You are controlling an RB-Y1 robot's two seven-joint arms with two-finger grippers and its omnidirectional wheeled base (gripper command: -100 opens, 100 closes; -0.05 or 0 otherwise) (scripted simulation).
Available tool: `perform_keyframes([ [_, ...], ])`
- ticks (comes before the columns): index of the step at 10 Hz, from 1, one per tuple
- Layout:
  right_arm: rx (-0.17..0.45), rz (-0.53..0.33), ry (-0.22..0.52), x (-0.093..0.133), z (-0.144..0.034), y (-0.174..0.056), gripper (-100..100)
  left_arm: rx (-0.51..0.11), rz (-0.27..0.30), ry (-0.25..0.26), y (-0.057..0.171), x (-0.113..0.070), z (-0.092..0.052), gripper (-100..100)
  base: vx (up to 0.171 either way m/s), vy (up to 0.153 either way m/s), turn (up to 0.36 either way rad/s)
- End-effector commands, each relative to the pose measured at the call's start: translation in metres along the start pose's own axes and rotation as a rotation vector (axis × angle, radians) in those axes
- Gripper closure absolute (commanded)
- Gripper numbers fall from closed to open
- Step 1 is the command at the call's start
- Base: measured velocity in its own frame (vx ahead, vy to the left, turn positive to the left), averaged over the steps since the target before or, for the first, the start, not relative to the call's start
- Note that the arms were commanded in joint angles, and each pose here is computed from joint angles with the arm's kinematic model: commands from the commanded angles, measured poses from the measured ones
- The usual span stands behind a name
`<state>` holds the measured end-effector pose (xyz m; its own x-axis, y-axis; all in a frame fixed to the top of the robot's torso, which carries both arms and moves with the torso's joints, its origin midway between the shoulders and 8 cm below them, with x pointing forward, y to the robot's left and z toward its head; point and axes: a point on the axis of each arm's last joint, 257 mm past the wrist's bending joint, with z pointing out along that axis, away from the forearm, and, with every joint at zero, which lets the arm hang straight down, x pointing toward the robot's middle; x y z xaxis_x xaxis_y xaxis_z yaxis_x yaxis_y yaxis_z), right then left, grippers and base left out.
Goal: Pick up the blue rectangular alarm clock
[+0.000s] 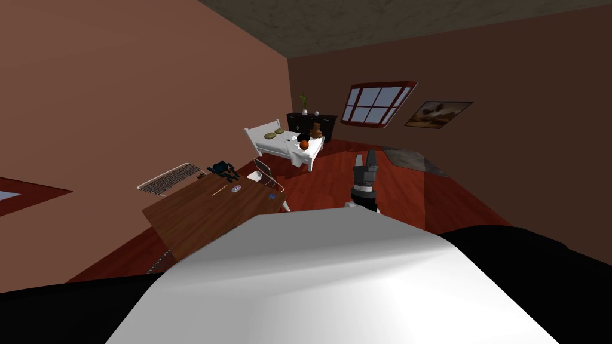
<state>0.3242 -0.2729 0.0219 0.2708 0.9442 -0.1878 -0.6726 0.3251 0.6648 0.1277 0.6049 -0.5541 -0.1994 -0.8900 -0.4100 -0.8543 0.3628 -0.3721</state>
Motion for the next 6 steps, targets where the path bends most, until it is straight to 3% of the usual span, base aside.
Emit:
perform_keyframes([
  [1, 0.0, 0.0, 0.0, 0.0, 0.0, 0.0, 0, -0.002, -0.004, -0.002, -0.002, 0.008, 0.005, -100, 0.001, 0.041, -0.03],
  [4, 0.0, 0.0, 0.0, 0.0, 0.0, 0.0, 0, -0.008, -0.012, -0.002, -0.007, 0.029, 0.016, -100, -0.001, 0.08, -0.04],
  [5, 0.0, 0.0, 0.0, 0.0, 0.0, 0.0, 0, -0.006, -0.011, -0.002, -0.007, 0.024, 0.015, -100, 0.0, 0.039, -0.016],
  [6, 0.0, 0.0, 0.0, 0.0, 0.0, 0.0, 0, -0.006, -0.01, -0.002, -0.007, 0.025, 0.015, 100, -0.002, 0.008, 0.012],
])
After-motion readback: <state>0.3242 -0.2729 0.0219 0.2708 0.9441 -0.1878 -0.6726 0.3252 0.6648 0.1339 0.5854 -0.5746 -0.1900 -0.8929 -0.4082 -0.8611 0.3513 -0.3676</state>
